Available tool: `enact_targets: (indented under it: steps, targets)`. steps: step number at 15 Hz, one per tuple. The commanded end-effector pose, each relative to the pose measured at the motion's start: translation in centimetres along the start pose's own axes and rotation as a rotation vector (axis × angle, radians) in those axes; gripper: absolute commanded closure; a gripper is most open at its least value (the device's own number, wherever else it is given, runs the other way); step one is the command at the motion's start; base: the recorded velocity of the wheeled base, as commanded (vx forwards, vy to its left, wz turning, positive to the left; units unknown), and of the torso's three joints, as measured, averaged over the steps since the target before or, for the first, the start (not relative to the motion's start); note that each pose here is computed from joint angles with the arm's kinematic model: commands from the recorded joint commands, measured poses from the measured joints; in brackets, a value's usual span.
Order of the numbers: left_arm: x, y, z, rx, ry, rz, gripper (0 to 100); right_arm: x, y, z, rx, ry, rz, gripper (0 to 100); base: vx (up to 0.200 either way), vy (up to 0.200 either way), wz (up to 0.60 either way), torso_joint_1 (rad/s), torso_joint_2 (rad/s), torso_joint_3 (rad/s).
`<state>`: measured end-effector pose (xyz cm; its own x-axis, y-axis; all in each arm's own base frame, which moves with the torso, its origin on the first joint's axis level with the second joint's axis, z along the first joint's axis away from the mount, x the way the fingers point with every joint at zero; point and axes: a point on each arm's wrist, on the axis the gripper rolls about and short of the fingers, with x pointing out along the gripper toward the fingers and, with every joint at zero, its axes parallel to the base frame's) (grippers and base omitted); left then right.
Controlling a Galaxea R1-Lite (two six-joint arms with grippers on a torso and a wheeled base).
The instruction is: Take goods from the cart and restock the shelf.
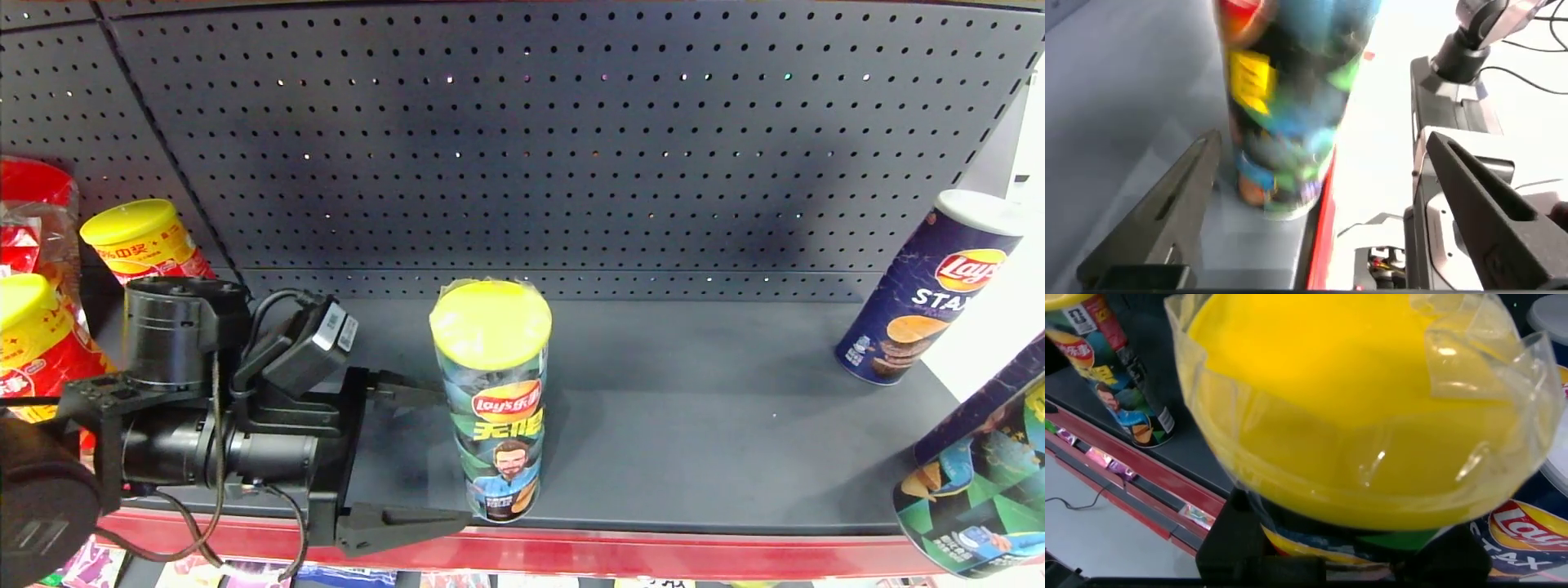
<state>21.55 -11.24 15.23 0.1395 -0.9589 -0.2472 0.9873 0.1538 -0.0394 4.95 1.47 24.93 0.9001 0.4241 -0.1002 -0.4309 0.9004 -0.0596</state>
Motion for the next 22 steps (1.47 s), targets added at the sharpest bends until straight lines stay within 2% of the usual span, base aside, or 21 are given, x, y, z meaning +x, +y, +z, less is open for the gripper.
enact_targets:
  steps: [1,2,3,4,6,7,10,11,13,14,15,17,19,22]
  targets:
    - [-1.8,-1.4,-0.5,-0.006,-0.001,0.042,0,0.1,0.0,0.0,0.001,0.003,0.003,100,0.000,0.000,0.00,0.000,0.00,0.000]
    - [-2.6,-2.1,-1.0,-0.014,0.006,0.072,0,0.2,0.0,0.0,0.000,0.005,0.009,100,0.000,0.000,0.00,0.000,0.00,0.000]
    - [-2.7,-2.2,-1.0,-0.016,0.006,0.079,0,0.2,0.0,0.0,0.000,0.007,0.010,100,0.000,0.000,0.00,0.000,0.00,0.000]
    - [-4.1,-3.1,-1.3,-0.015,0.001,0.134,0,0.8,-0.1,0.1,0.000,0.021,0.037,100,0.000,0.000,0.00,0.000,0.00,0.000]
    - [-5.8,-4.0,-1.2,0.002,-0.021,0.197,0,2.0,0.0,1.0,-0.004,0.030,0.100,100,0.000,0.000,0.00,0.000,0.00,0.000]
    - [-6.5,-4.8,-1.2,0.016,-0.031,0.219,0,3.1,0.1,2.0,-0.008,0.035,0.141,100,0.000,0.000,0.00,0.000,0.00,0.000]
    - [-7.5,-6.8,-1.4,0.028,-0.037,0.286,0,8.1,0.4,3.7,0.003,0.092,0.225,100,0.000,0.000,0.00,0.000,0.00,0.000]
    - [-7.7,-7.0,-1.3,0.037,-0.033,0.327,0,9.9,0.3,3.7,0.002,0.085,0.231,100,0.000,0.000,0.00,0.000,0.00,0.000]
    - [-7.9,-7.4,-1.3,0.029,-0.024,0.398,0,12.2,0.8,3.7,-0.005,0.067,0.271,100,0.000,0.000,0.00,0.000,0.00,0.000]
    - [-8.2,-7.8,-1.1,0.009,-0.028,0.471,0,14.2,1.3,3.7,0.001,0.065,0.311,100,0.000,0.000,0.00,0.000,0.00,0.000]
    - [-8.3,-7.8,-1.0,0.006,-0.022,0.498,0,15.6,1.7,3.4,0.003,0.081,0.329,100,0.000,0.000,0.00,0.000,0.00,0.000]
    - [-8.3,-7.8,-1.1,0.002,-0.015,0.518,0,18.9,2.3,3.1,0.002,0.082,0.350,100,0.000,0.000,0.00,0.000,0.00,0.000]
    - [-8.3,-7.6,-1.1,-0.003,-0.010,0.521,0,22.9,3.3,3.1,-0.013,0.032,0.378,100,0.000,0.000,0.00,0.000,0.00,0.000]
    - [-8.3,-7.5,-0.8,0.005,-0.018,0.522,0,26.8,5.1,3.1,-0.030,0.016,0.437,100,0.000,0.000,0.00,0.000,0.00,0.000]
